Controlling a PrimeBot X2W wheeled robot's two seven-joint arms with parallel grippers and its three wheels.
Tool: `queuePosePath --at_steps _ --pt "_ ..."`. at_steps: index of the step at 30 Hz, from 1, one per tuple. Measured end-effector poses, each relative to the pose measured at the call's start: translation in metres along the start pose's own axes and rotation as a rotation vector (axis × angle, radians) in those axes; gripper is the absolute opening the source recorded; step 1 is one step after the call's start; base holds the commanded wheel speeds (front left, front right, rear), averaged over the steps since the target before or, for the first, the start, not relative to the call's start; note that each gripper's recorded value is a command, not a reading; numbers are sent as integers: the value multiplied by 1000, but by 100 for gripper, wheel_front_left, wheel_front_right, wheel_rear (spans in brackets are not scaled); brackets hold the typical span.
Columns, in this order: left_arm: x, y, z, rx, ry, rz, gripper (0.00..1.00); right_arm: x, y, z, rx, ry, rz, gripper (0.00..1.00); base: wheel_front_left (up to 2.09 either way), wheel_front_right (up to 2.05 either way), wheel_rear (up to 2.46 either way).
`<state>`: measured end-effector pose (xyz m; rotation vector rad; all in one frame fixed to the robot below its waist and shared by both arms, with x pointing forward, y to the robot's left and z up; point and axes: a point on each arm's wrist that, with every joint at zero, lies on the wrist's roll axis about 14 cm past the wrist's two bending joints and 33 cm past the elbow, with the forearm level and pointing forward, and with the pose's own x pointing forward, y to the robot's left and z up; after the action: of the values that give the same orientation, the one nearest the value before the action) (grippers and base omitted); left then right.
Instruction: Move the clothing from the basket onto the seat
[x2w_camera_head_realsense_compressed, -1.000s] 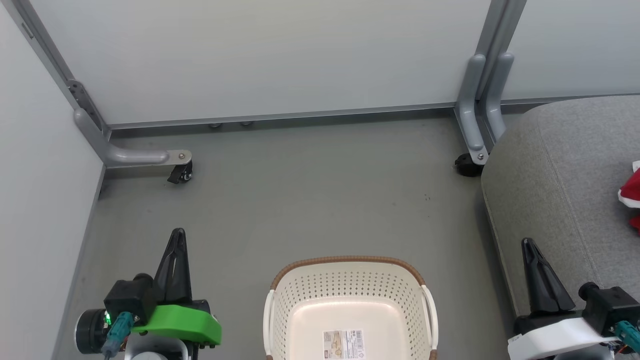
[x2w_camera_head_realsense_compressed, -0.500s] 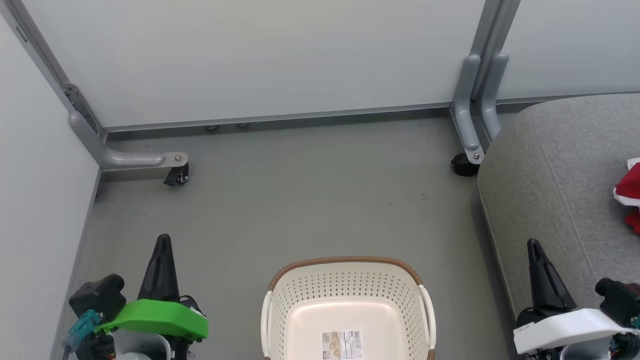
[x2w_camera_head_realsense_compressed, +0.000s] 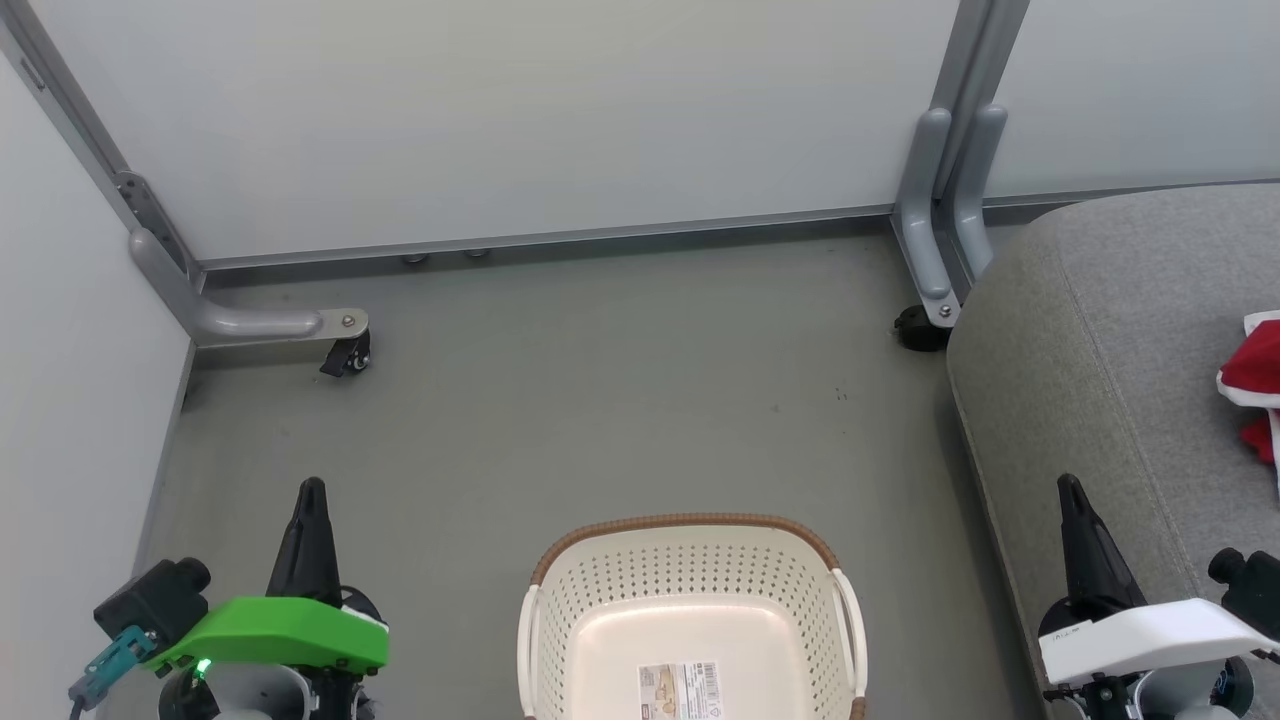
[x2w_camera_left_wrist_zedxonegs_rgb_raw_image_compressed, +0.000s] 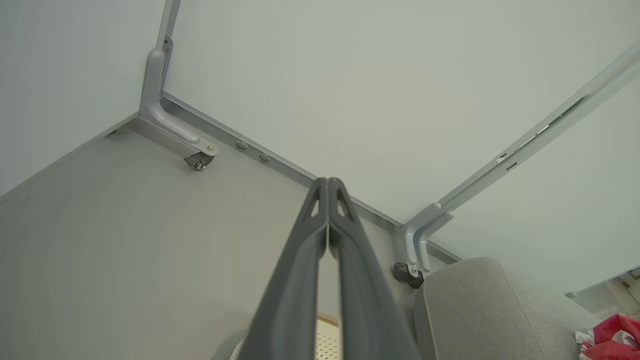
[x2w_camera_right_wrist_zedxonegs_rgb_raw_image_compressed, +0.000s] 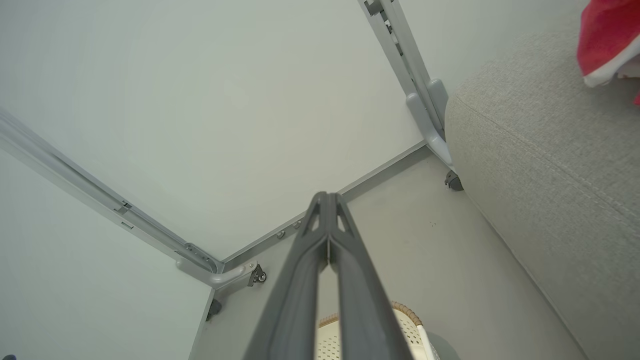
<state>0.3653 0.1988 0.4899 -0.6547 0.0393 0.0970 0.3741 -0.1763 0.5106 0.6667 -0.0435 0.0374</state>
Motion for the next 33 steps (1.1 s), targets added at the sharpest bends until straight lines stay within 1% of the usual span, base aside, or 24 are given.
queuePosePath --at_steps 15,33 --pt "5 2 1 -203 20 6 0 4 -6 1 201 9 -30 0 0 0 0" --pt "8 3 2 -407 38 3 0 7 -11 1 402 21 -54 0 0 0 0"
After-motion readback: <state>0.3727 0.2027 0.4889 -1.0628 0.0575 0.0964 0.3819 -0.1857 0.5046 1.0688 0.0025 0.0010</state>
